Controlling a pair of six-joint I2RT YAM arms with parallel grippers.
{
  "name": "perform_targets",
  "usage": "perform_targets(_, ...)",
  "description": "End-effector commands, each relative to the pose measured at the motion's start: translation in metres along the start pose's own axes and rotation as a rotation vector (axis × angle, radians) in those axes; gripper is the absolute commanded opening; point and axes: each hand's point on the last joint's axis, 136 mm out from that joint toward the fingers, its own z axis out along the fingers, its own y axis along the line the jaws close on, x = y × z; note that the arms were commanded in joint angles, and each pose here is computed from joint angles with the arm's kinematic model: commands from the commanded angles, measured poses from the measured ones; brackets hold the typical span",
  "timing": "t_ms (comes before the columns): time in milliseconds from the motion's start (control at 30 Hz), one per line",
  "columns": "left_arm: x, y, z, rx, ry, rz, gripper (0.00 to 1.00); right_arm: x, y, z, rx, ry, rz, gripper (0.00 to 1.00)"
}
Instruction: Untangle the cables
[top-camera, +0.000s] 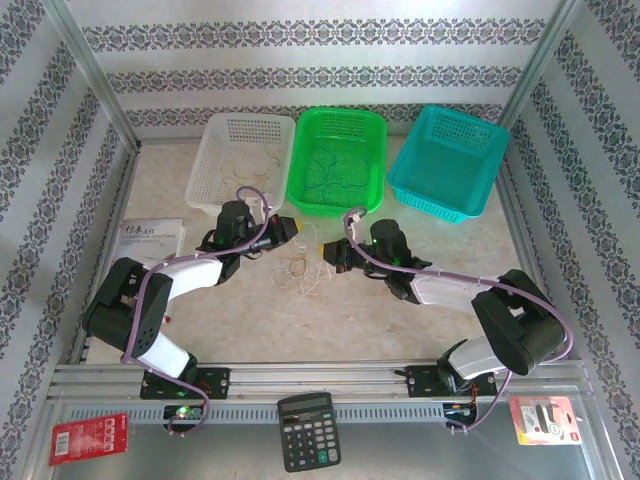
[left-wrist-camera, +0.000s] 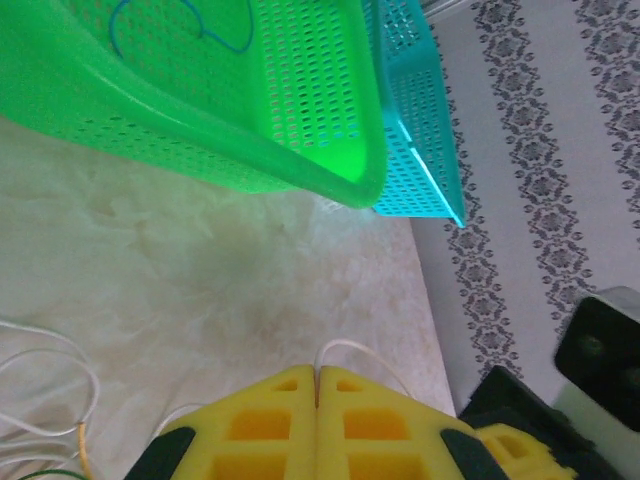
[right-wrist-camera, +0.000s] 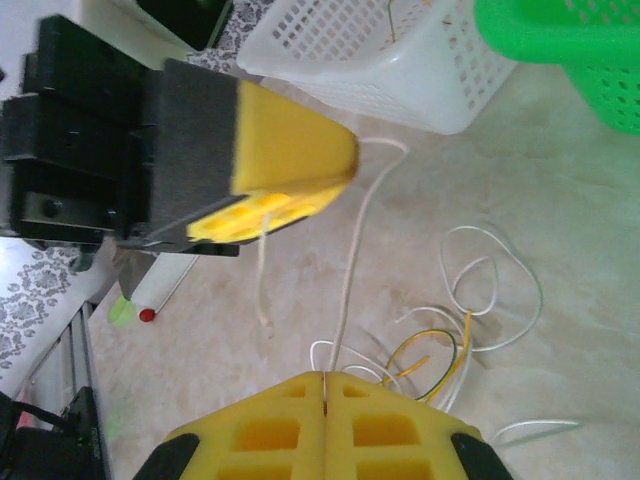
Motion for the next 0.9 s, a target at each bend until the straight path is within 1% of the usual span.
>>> perform_targets(0,-0.009,-0.036,-0.005,0.127,-0.044,0.003,0.00,-0.007,-0.008,-0.001,0.009,-0.032,0.012,0.00)
perform_targets(33,-0.010,-0.038,-0.006,0.138,-0.052,-0.012,0.00,-0.009,-0.009,-0.002,0.014,-0.039,0.014,0.05)
perform_targets(67,-0.013,-0.041,-0.008,0.152,-0.064,-0.029,0.00,-0.012,-0.011,-0.005,0.026,-0.049,0.017,0.19)
perform_targets(100,-0.015,-0.044,-0.009,0.163,-0.077,-0.046,0.00,-0.015,-0.012,-0.008,0.035,-0.061,0.020,0.29)
perform_targets(167,-0.018,-0.047,-0.010,0.174,-0.096,-0.073,0.00,-0.021,-0.013,-0.015,0.061,-0.089,0.019,0.39)
perform_targets(400,-0.019,-0.052,-0.010,0.163,-0.146,-0.159,0.00,-0.042,0.004,-0.046,0.109,-0.191,0.011,0.42)
perform_targets(467,-0.019,-0.053,-0.011,0.161,-0.162,-0.179,0.00,-0.045,0.012,-0.050,0.113,-0.208,0.003,0.44)
perform_targets(500,-0.020,-0.054,-0.012,0.161,-0.171,-0.187,0.00,-0.046,0.016,-0.050,0.111,-0.209,-0.002,0.46)
perform_targets(567,-0.022,-0.055,-0.014,0.161,-0.190,-0.200,0.00,-0.049,0.025,-0.049,0.106,-0.215,-0.012,0.53)
perform_targets(633,-0.022,-0.056,-0.016,0.157,-0.206,-0.211,0.00,-0.049,0.032,-0.044,0.104,-0.213,-0.019,0.56)
perform_targets(867,-0.026,-0.063,-0.022,0.154,-0.240,-0.200,0.00,-0.052,0.050,-0.019,0.078,-0.193,-0.030,0.59)
